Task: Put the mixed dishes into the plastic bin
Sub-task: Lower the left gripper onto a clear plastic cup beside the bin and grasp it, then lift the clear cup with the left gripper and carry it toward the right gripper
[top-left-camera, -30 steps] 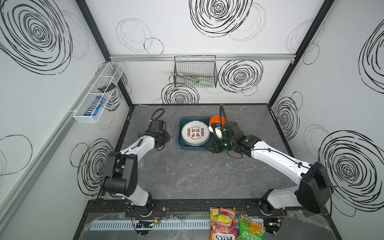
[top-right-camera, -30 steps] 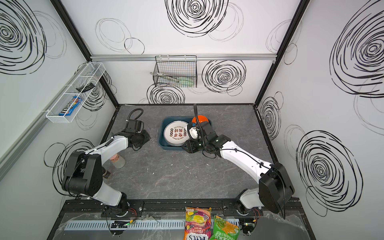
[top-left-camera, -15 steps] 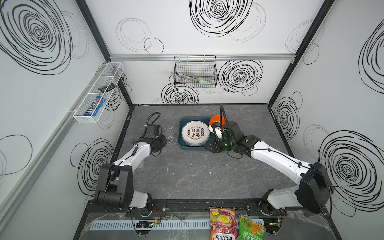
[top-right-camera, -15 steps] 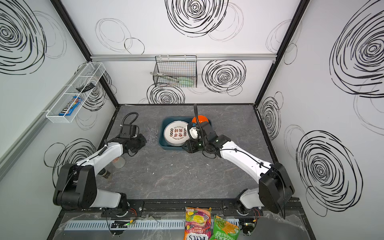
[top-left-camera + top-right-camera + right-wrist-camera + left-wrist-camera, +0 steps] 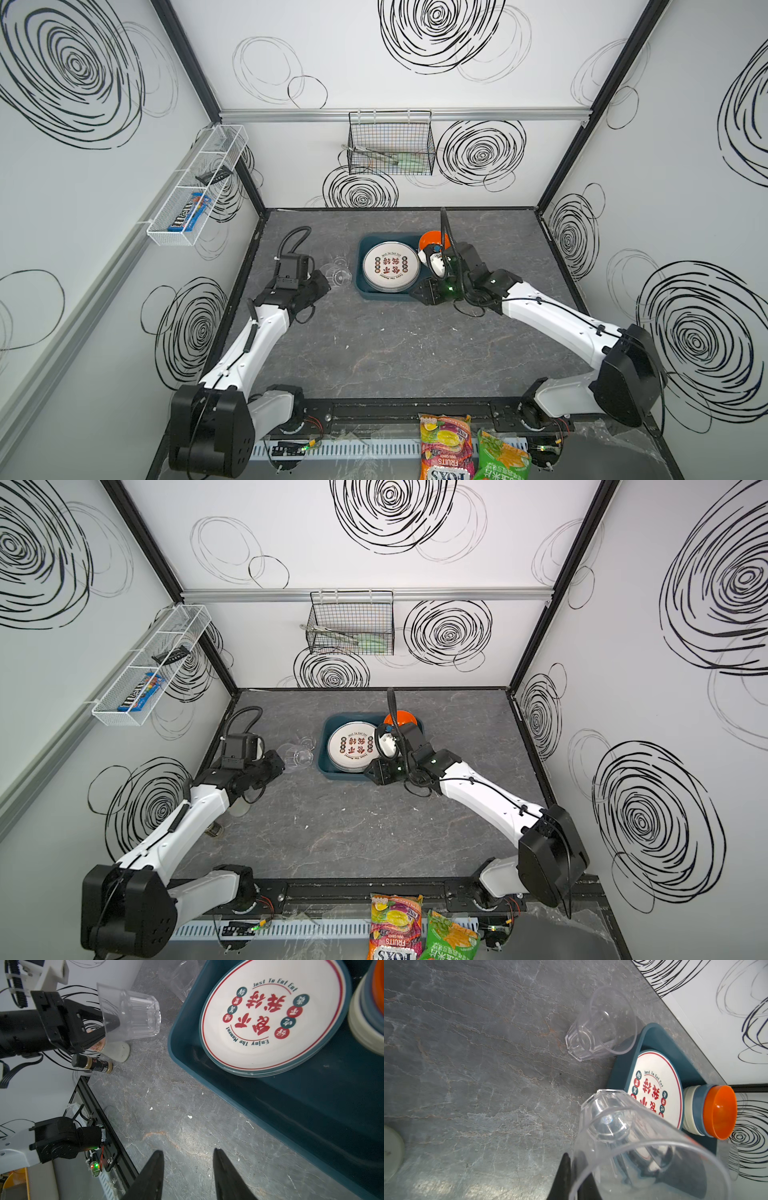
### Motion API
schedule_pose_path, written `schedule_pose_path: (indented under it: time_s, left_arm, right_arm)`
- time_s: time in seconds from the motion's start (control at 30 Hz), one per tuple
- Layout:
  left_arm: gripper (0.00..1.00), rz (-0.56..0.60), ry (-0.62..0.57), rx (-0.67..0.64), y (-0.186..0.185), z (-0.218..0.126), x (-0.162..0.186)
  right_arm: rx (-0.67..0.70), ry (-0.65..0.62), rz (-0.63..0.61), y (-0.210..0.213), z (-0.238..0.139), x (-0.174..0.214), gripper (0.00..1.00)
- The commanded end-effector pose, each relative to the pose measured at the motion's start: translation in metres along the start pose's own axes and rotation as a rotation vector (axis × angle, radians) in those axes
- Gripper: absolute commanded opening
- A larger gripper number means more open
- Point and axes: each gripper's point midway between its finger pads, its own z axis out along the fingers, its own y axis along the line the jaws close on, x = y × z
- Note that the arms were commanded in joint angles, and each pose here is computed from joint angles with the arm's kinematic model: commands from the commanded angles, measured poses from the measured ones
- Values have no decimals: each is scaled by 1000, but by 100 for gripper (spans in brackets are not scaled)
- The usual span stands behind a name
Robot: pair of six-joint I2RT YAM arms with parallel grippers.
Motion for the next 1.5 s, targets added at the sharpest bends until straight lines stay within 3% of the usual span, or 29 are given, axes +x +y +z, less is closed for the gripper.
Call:
schedule_pose_path:
  time_s: [0.0,0.3,0.73,1.07,1.47]
  left_arm:
    - [5,62,-8,50,-12,-15,5]
    - [7,140,37,123,-40,-35,33]
    - [8,248,113,217,-100,-42,75]
    - [8,296,131,245,-128,-42,84]
    - [9,315,134,266,-146,-43,85]
  right_arm:
    - [-8,-65,-11,15,-18,-22,47]
    - [1,-71,35,25,-24,-37,51]
    - [23,-24,-7,51,-5,-43,54]
    - [26,14,-37,65,11,-36,53]
    - [142,60,-55,48,27,-29,48]
